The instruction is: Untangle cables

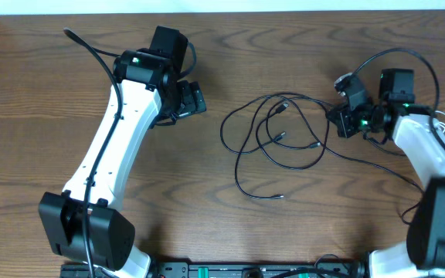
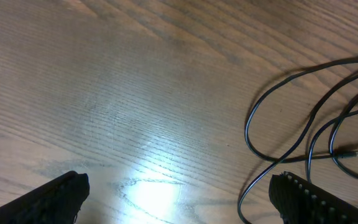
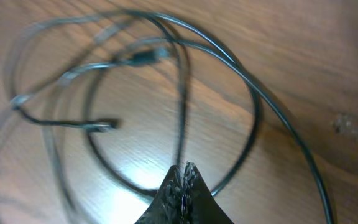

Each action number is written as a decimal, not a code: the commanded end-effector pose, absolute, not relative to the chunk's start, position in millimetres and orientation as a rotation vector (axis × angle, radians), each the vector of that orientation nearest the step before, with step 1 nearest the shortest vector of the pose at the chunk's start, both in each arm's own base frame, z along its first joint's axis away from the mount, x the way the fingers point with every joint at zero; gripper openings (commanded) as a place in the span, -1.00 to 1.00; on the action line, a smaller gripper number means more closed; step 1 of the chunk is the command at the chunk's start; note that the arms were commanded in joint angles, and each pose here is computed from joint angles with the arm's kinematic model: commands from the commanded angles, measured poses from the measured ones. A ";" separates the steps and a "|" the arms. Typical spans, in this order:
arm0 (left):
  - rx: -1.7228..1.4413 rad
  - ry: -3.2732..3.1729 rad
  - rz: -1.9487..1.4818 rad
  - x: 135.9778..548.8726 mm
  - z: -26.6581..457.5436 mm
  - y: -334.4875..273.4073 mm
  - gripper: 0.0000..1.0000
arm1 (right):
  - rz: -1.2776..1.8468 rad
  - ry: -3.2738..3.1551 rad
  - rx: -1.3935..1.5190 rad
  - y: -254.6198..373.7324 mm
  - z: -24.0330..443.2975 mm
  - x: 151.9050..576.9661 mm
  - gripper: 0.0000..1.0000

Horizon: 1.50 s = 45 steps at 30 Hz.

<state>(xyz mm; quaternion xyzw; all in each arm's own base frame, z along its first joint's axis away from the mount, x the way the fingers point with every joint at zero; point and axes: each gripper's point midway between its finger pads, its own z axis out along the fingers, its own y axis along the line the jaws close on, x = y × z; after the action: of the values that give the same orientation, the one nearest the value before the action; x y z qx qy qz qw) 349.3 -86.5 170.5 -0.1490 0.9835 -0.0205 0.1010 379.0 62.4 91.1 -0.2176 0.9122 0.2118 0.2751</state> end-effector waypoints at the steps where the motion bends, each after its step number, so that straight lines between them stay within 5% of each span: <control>1: -0.434 2.889 -0.036 350.3 175.1 -81.2 0.96 | 0.585 2.384 -0.707 79.5 110.5 373.0 -0.98; 3: -0.434 2.889 -0.036 350.3 175.1 -81.2 0.96 | 0.544 2.413 -0.735 82.4 102.6 371.0 -0.98; 5: -0.435 2.889 -0.036 350.3 175.1 -81.1 0.96 | 0.486 2.446 -0.763 85.1 91.7 371.2 -0.17; 15: -0.435 2.889 -0.036 350.3 175.1 -81.1 0.96 | 0.248 2.469 -0.867 100.6 33.2 403.6 0.21; 27: -0.434 2.889 -0.036 350.3 175.1 -81.2 0.96 | 0.361 2.438 -0.906 129.0 -21.6 416.2 0.01; 29: -0.435 2.889 -0.036 350.3 175.1 -81.1 0.96 | 0.370 2.459 -0.912 129.8 -31.1 412.6 -0.29; 30: -0.434 2.889 -0.036 350.3 175.1 -81.2 0.96 | 0.372 2.466 -0.913 129.5 -32.9 411.4 -0.78; 31: -0.435 2.889 -0.036 350.3 175.1 -81.1 0.95 | 0.373 2.466 -0.912 129.6 -33.0 411.4 -0.98; 45: -0.434 2.889 -0.036 350.3 175.1 -81.2 0.96 | 0.119 2.270 -0.731 82.0 99.5 442.9 -0.98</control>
<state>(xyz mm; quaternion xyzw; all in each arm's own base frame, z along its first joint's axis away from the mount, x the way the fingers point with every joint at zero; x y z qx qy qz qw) 348.9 -86.4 170.4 -0.1490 0.9836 -0.0202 0.1001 437.6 107.3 69.1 -0.3131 0.8807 0.0908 0.3436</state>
